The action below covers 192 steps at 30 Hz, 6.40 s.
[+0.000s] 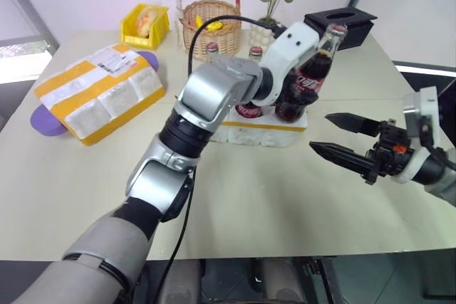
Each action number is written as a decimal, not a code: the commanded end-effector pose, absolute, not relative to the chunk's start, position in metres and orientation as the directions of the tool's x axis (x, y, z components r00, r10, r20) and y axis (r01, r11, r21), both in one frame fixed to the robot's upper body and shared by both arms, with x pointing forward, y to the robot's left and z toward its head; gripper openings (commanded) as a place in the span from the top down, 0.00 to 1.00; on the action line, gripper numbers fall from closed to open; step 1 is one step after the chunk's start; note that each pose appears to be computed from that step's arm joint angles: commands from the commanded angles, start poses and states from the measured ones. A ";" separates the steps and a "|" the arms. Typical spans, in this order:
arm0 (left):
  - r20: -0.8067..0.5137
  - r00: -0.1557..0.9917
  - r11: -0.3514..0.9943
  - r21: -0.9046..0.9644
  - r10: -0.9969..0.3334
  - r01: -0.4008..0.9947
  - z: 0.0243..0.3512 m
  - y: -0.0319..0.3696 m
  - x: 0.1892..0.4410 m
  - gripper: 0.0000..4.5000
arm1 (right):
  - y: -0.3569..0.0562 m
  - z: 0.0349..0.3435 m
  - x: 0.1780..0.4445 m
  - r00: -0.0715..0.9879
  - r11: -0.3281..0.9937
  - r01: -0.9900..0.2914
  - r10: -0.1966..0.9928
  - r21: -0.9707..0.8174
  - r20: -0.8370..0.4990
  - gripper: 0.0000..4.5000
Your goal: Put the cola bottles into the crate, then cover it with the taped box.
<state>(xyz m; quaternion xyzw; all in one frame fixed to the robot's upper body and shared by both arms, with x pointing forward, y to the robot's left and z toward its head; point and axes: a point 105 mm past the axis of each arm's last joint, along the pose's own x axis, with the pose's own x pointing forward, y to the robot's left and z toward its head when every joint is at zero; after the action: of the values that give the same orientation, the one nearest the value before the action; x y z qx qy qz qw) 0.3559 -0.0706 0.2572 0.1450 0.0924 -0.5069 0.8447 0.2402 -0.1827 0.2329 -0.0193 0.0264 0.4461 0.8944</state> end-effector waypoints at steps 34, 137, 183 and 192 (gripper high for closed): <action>-0.086 0.379 0.362 0.161 -0.922 0.918 0.354 -0.061 0.335 0.01 | -0.188 0.242 0.240 0.607 0.603 -0.793 0.793 -0.084 -0.042 0.00; -0.113 0.892 0.292 0.956 0.439 -0.022 0.172 0.409 0.372 0.89 | -0.213 0.269 0.246 0.595 0.578 -0.802 0.796 -0.152 -0.109 0.00; 0.195 0.837 0.215 0.972 -0.512 -0.094 0.372 0.188 0.407 0.89 | -0.224 0.298 0.228 0.649 0.637 -0.749 0.761 -0.185 -0.006 0.00; 0.107 0.846 0.142 0.989 -0.522 -0.037 0.336 0.181 0.386 0.89 | -0.225 0.292 0.233 0.654 0.645 -0.746 0.756 -0.167 -0.005 0.00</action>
<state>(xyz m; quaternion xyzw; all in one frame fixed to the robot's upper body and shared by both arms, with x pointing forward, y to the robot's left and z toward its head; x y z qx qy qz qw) 0.3973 0.1805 0.3139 0.6318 -0.1930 -0.1927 0.7256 0.2352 -0.2261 0.2834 -0.0629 -0.0122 0.4151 0.9075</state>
